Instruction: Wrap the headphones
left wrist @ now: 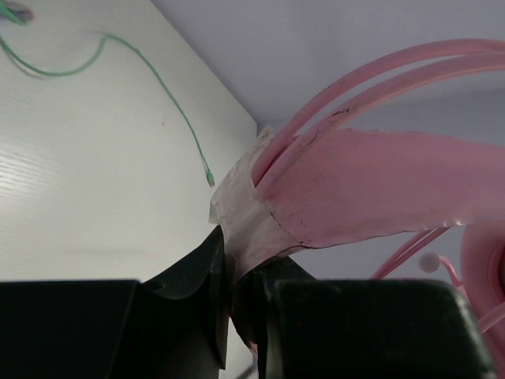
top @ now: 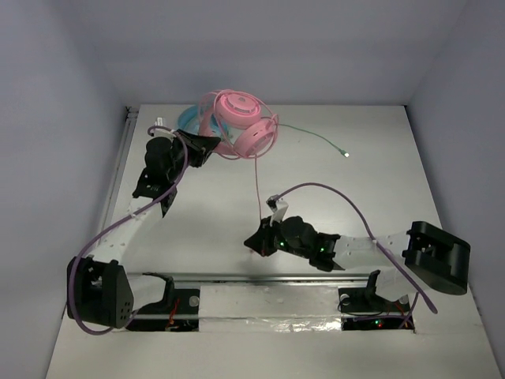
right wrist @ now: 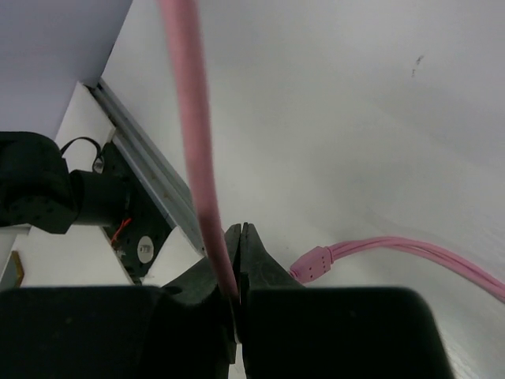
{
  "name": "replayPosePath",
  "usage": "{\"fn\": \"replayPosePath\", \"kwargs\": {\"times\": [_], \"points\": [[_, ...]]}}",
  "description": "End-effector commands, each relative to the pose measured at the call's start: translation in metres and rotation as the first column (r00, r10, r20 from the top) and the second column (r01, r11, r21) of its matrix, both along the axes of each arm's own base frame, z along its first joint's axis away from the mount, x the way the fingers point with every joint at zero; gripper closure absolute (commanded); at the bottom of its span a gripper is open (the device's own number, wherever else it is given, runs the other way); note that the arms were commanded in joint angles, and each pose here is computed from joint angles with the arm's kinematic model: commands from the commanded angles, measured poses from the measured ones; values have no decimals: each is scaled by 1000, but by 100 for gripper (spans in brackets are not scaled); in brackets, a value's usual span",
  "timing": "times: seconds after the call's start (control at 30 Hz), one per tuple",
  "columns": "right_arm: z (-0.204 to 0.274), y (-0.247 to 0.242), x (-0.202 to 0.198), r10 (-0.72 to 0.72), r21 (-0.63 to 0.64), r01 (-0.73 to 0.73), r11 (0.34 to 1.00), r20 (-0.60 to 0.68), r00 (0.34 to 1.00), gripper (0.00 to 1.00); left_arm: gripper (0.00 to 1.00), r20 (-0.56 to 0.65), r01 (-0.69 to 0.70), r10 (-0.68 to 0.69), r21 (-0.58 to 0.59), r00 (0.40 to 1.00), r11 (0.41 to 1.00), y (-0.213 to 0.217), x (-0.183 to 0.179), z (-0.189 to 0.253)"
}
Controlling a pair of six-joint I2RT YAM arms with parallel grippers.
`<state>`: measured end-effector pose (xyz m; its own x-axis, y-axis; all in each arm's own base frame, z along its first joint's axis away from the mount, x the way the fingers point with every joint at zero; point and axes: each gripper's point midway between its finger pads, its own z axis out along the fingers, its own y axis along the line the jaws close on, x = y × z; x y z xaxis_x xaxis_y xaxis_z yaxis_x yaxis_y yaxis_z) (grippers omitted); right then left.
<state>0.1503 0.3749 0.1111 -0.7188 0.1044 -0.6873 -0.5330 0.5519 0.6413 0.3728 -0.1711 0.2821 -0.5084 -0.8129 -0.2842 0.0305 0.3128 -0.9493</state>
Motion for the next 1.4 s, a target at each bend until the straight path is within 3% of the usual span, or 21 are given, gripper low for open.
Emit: {"fn": "replayPosePath", "kwargs": {"times": [0.0,0.07,0.13,0.27,0.4,0.47,0.73,0.93,1.23,1.37], "points": [[14,11,-6,0,1,0,1000,15,1000,100,100,230,-198,217,-103,949,975,26,-2,83],[23,17,-9,3,-4,-2,1000,24,1000,100,100,207,-279,282,-40,937,959,28,-4,71],[36,26,-21,27,-2,-27,1000,40,999,100,100,215,-437,417,53,883,898,50,-2,62],[38,24,-38,44,-64,-42,997,28,999,100,100,245,-495,446,198,861,846,46,-6,54],[49,10,-45,53,-129,-51,990,12,999,100,100,241,-515,455,412,857,752,47,-12,20],[43,-5,-51,67,-214,-69,974,-15,998,100,100,233,-475,416,503,879,722,43,-20,-2],[86,-29,-67,171,-314,-167,935,-15,985,100,100,140,-308,303,715,943,628,11,-64,-66],[105,-63,-35,135,-486,-53,872,135,982,100,100,65,-142,156,821,986,553,-24,-84,-97],[140,-108,19,39,-533,106,839,254,966,100,100,-34,61,-68,886,997,459,-48,-110,-113],[135,-120,28,36,-600,131,789,258,965,100,100,-55,81,-78,920,995,385,-35,-116,-111]]}}
